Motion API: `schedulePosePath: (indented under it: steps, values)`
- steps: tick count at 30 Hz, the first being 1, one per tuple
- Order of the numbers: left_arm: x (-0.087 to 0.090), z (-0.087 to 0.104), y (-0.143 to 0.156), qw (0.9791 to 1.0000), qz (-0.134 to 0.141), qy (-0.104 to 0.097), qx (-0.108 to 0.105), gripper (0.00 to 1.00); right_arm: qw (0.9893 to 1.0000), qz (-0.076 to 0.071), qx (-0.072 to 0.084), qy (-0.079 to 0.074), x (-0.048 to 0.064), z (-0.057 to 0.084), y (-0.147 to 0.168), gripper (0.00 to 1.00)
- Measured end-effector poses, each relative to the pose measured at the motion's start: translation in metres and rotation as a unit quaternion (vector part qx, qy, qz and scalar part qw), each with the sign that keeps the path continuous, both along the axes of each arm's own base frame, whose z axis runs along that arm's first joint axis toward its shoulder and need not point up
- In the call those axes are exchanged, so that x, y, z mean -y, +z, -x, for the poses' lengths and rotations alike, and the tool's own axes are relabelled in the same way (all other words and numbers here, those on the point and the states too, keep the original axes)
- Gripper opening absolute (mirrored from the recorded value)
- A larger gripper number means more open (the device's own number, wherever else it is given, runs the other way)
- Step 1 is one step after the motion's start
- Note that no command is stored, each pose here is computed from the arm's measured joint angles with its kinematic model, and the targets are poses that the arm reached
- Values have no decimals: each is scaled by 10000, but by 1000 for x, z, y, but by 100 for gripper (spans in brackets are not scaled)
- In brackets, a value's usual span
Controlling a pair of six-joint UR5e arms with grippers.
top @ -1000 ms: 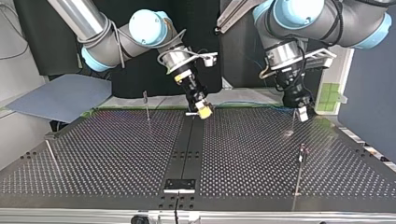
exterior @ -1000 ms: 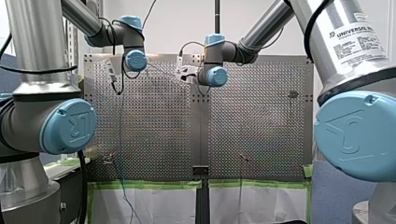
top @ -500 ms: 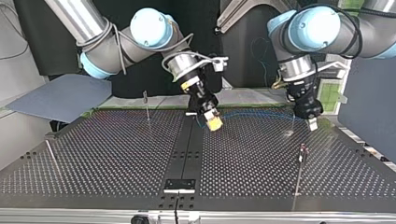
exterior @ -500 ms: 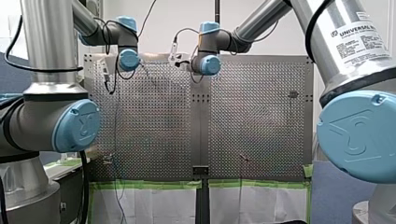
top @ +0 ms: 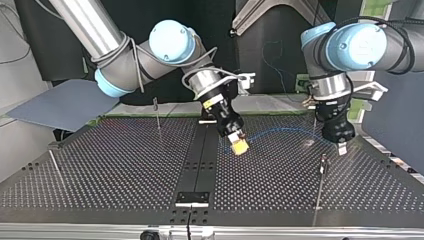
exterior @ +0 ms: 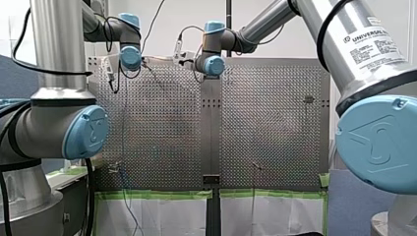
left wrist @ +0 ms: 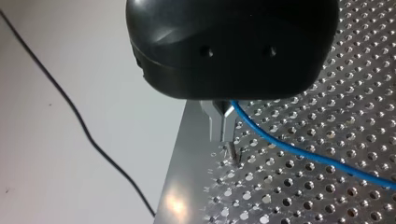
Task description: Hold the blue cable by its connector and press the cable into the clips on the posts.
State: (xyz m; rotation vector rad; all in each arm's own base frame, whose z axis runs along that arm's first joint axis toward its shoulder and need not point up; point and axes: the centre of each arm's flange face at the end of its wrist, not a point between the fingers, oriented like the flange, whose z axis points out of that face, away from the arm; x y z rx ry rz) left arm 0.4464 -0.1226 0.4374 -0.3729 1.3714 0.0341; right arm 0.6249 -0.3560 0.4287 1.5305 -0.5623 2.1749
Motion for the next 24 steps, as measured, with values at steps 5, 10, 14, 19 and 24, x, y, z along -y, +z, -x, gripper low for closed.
schedulePosePath:
  steps: [5,10,14,19,24]
  values:
    - [-3,-14,-5,10000,-16,-32,-68,0,10000,34,52,20,-2,-5,5,0]
    - [-10,-21,-8,10000,27,7,-78,0,10000,18,55,-6,-2,-6,5,0]
    - [-19,-25,-8,9999,84,34,-47,0,10000,-10,46,-56,-1,-6,3,0]
    - [-35,-30,-7,9999,108,63,-27,0,9999,-29,37,-108,3,-4,2,0]
    - [-51,-36,-4,9999,100,61,17,0,9999,-32,37,-140,7,-2,2,0]
